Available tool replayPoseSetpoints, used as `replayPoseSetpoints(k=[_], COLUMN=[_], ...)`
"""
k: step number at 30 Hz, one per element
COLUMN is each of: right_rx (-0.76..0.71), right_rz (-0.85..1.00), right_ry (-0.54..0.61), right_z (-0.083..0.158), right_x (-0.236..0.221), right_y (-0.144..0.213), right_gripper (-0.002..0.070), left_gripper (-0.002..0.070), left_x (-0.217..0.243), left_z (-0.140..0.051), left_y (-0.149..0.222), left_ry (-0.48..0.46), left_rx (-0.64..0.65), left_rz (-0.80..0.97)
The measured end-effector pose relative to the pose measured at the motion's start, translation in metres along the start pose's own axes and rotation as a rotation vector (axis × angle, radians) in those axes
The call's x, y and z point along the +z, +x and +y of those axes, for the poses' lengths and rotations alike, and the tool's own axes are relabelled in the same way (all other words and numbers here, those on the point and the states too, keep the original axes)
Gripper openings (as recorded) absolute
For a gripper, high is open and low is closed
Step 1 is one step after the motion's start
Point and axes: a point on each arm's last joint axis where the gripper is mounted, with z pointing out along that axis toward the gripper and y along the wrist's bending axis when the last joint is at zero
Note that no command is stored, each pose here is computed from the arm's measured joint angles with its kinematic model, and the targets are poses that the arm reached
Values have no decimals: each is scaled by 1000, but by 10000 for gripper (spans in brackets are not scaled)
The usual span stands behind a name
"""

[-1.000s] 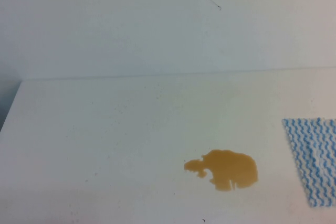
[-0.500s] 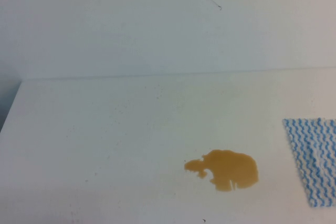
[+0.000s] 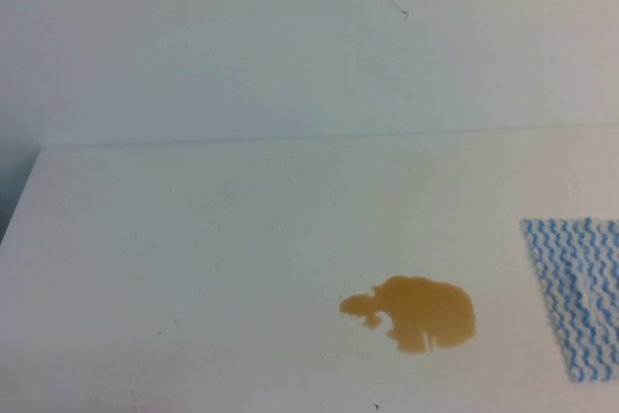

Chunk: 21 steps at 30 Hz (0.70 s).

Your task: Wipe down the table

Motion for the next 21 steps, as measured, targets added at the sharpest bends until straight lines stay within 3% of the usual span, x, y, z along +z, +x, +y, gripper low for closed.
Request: replayPoseSetpoints(k=[3,8,12,15,21], right_rx=[79,65,81,103,88], right_rz=[153,393,660,838,1124], right_ry=[93,231,281,272,157], right_z=[-10,-33,-45,-48,-45], right_x=[2,9,27,50,109], right_y=[5,-38,-42,-26,51], right_gripper=[-4,-4,-4,-4,-4], left_gripper=[-1,-1,-1,-1,-1], left_x=[0,0,0,0,0], left_z=[0,0,0,0,0], left_y=[0,0,0,0,0], left_ry=[0,0,0,0,0], left_rx=[0,0,0,0,0], left_rz=[0,0,0,0,0])
